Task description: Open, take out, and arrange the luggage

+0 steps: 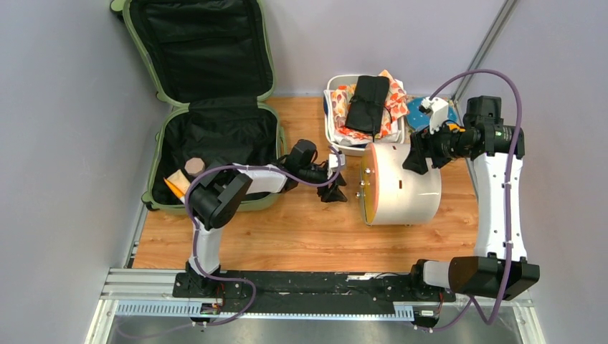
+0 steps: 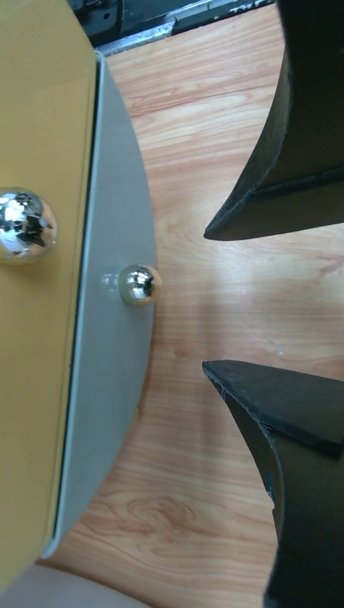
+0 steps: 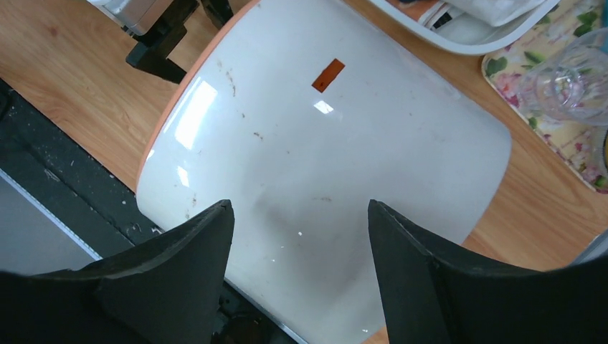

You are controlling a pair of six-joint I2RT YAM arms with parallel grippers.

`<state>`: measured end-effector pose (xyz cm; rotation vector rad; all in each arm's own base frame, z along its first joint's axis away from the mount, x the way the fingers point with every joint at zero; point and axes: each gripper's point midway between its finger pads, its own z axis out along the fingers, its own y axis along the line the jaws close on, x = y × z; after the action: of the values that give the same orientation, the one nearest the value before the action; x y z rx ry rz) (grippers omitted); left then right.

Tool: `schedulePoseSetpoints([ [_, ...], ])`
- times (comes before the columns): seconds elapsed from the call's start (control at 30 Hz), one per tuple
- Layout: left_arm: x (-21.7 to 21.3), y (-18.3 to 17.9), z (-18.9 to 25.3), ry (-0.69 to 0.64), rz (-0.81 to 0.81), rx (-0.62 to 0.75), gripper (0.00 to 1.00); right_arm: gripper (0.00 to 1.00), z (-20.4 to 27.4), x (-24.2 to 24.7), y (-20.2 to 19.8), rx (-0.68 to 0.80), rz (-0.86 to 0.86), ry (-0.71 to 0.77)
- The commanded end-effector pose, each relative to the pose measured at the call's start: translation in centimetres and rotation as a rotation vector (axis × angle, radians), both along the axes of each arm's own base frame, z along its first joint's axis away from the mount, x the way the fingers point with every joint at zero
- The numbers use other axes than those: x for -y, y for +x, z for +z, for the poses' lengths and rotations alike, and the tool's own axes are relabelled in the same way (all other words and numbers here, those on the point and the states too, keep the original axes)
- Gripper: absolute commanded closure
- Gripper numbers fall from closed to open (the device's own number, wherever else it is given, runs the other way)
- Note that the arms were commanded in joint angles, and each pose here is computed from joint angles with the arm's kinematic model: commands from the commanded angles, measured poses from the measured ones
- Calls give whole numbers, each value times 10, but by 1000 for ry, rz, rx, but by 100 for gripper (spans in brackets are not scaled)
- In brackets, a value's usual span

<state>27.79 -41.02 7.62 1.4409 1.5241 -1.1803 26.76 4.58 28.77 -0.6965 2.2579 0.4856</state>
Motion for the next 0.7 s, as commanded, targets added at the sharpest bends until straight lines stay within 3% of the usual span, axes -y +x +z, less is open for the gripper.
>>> schedulePoseSetpoints([
  [0.0,29,-1,26,-104,-53,56,33,29,-18,1,-20,-89,12,-38],
  [0.23,39,-3,22,-104,-2,-10,43,30,-31,4,-20,-121,25,-78],
  [0.67,51,5,12,-79,51,-35,50,31,-35,5,-19,-130,19,-79],
])
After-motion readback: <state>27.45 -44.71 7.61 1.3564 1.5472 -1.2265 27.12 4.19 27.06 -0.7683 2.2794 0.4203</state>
